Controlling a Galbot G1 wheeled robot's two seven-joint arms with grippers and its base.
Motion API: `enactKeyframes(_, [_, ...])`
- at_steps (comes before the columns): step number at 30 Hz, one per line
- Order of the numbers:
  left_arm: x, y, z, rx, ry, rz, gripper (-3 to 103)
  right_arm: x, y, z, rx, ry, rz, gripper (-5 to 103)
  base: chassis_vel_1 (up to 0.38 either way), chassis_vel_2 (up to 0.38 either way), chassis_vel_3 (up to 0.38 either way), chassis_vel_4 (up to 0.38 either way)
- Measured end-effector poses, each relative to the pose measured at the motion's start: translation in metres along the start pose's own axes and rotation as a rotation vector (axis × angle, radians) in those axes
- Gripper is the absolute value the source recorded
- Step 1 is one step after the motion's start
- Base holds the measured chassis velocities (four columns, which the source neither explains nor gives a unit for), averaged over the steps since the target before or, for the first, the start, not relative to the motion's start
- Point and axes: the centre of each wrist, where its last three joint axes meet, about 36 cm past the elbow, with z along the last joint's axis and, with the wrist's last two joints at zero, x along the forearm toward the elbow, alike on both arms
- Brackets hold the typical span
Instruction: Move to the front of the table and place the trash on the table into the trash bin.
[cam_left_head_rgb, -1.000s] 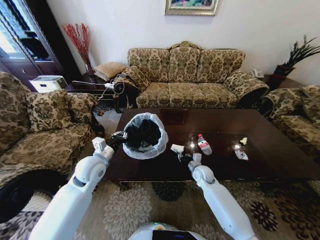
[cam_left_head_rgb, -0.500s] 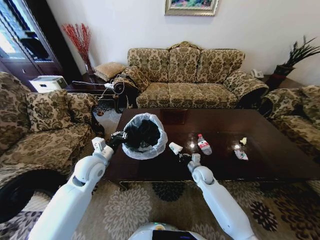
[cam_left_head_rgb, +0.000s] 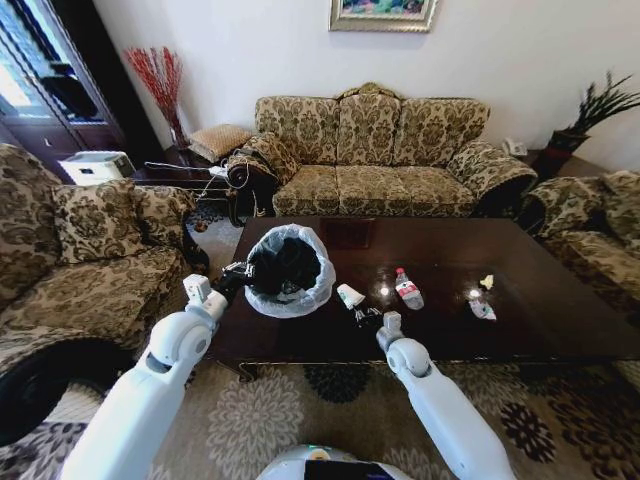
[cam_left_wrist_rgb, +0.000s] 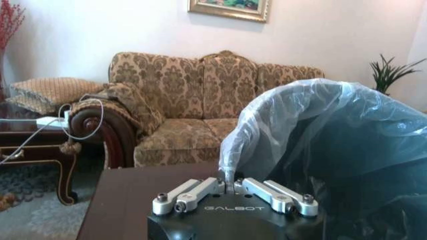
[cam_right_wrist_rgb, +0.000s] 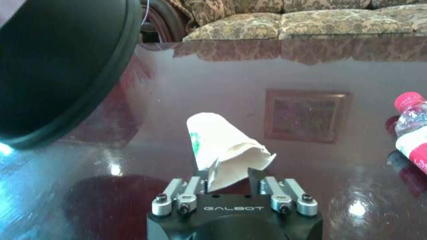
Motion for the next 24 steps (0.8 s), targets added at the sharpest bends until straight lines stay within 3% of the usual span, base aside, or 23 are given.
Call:
enactKeyframes(1, [0.0, 0.0, 0.0, 0.0, 0.0, 0.0, 1, 0.0, 0.0, 0.0, 0.0, 0.0, 0.0, 38, 0.0, 0.0, 0.0, 0.0])
enactKeyframes(5, [0.0, -0.001, 0.0, -0.002, -0.002, 0.005, 1, -0.006, 0.0, -0.003, -0.008, 0.005, 0.0, 61, 0.0, 0.0, 0.0, 0.0])
enactKeyframes(7, [0.0, -0.002, 0.0, -0.002, -0.002, 0.006, 1, -0.007, -0.001, -0.003, -0.013, 0.006, -0.001, 61, 0.0, 0.0, 0.0, 0.0])
enactKeyframes(9, [-0.001, -0.002, -0.001, -0.005, -0.003, 0.009, 1, -0.013, -0.004, -0.005, -0.033, 0.013, -0.004, 71, 0.0, 0.0, 0.0, 0.0])
enactKeyframes(10, [-0.001, -0.002, -0.001, -0.005, -0.003, 0.009, 1, -0.013, -0.004, -0.005, -0.033, 0.013, -0.004, 71, 0.0, 0.0, 0.0, 0.0])
enactKeyframes(15, [-0.001, -0.003, 0.0, -0.006, -0.002, 0.015, 1, -0.027, -0.014, -0.008, -0.044, 0.019, -0.019, 95, 0.0, 0.0, 0.0, 0.0])
enactKeyframes(17, [-0.001, -0.003, 0.0, -0.006, -0.002, 0.016, 1, -0.029, -0.016, -0.009, -0.043, 0.018, -0.035, 95, 0.0, 0.0, 0.0, 0.0])
enactKeyframes(22, [-0.001, -0.004, -0.001, -0.006, -0.007, 0.012, 1, -0.035, -0.018, -0.017, -0.028, 0.017, -0.075, 80, 0.0, 0.0, 0.0, 0.0])
enactKeyframes(24, [-0.001, -0.003, -0.002, -0.008, -0.009, 0.01, 1, -0.036, -0.018, -0.018, -0.026, 0.018, -0.078, 80, 0.0, 0.0, 0.0, 0.0])
